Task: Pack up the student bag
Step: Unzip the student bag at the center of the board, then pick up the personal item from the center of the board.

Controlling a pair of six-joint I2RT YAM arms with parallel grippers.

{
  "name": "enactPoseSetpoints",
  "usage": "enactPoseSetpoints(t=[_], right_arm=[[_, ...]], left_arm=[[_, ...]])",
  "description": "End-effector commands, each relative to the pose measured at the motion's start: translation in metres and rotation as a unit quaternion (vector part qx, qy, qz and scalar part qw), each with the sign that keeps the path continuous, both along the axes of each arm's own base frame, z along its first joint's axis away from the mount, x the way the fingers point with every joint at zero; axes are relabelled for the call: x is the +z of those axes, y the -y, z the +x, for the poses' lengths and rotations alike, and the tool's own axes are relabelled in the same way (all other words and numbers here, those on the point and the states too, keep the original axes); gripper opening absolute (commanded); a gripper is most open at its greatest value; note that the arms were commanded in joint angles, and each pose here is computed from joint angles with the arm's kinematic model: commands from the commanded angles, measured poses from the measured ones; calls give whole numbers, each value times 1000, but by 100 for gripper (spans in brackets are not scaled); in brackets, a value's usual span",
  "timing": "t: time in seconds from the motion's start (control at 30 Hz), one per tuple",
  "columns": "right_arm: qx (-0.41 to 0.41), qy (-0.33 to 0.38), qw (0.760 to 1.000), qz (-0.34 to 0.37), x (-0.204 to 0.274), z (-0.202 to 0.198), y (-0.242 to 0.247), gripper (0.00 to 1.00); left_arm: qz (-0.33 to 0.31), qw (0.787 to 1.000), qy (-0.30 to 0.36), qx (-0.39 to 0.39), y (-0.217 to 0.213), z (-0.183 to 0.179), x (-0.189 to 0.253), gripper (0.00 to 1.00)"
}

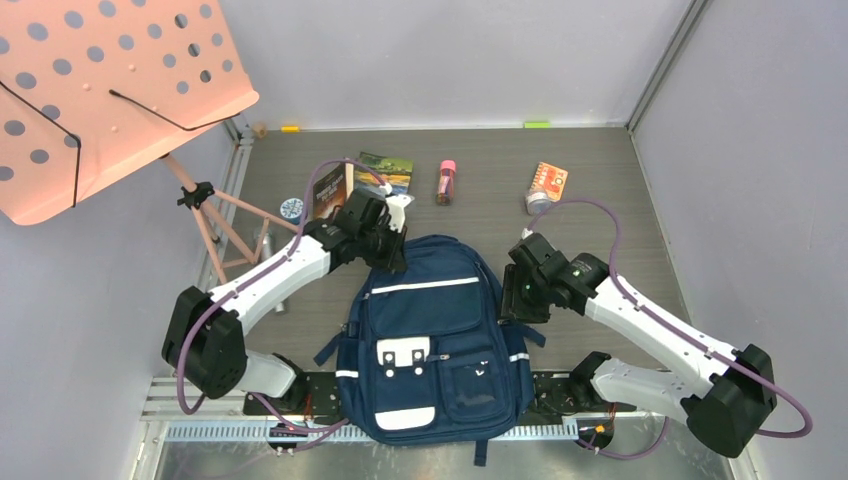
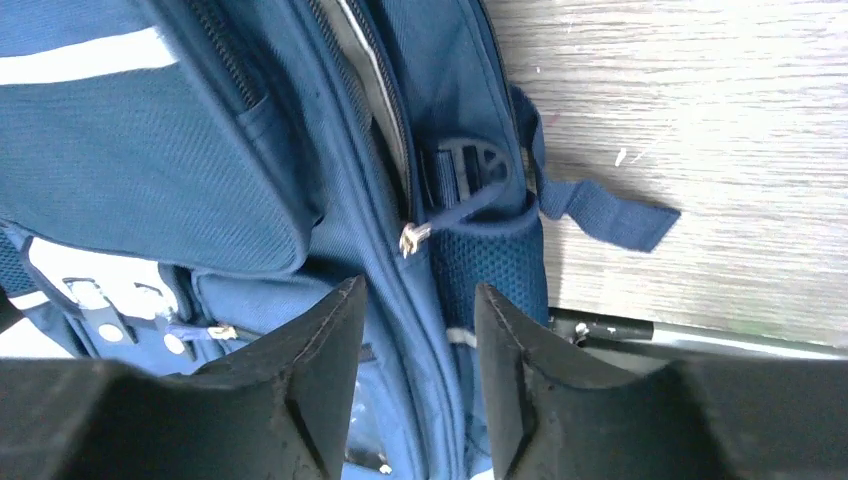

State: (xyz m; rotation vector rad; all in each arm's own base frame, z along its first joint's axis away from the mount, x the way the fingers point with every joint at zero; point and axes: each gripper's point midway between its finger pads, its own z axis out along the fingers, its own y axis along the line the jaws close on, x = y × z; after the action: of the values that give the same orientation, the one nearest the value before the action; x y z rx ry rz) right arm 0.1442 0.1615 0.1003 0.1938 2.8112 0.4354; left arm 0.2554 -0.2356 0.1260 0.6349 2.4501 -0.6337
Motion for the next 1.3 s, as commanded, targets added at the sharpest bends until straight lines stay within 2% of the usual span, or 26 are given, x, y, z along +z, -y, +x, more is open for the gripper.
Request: enactPoseSetpoints(t=[0.0, 0.03, 0.1, 0.17, 0.27, 0.47, 0.63, 0.73, 1.03, 1.27], right_arm=[[-11, 46, 999, -23, 35, 16, 7, 65], [-10, 70, 997, -18, 50, 27, 5, 80], [-22, 103, 994, -23, 68, 46, 7, 96], [-30, 122, 992, -28, 82, 66, 11, 99], [-37, 145, 988, -38, 101, 99, 19, 100], [-87, 151, 980, -91, 94, 179, 60, 100], [-40, 138, 972, -186, 65, 237, 97, 100], [-19, 125, 970, -206, 51, 267, 114, 100], [62, 82, 969, -224, 9, 318, 133, 99], [106, 54, 974, -191, -18, 338, 119, 95]], left_arm=[[-81, 995, 19, -59, 21, -2, 42, 0], [-86, 994, 16, -69, 22, -6, 45, 0], [-80, 994, 14, -79, 18, -13, 45, 0], [-65, 994, 23, -82, 11, -16, 46, 0], [-43, 996, 38, -72, 0, -15, 45, 0], [-24, 997, 51, -59, -7, -11, 45, 0], [-24, 997, 34, -66, -4, -13, 40, 0], [-24, 997, 30, -68, -4, -13, 39, 0], [-24, 997, 36, -68, -5, -14, 42, 0], [-26, 997, 34, -69, -4, -14, 42, 0]])
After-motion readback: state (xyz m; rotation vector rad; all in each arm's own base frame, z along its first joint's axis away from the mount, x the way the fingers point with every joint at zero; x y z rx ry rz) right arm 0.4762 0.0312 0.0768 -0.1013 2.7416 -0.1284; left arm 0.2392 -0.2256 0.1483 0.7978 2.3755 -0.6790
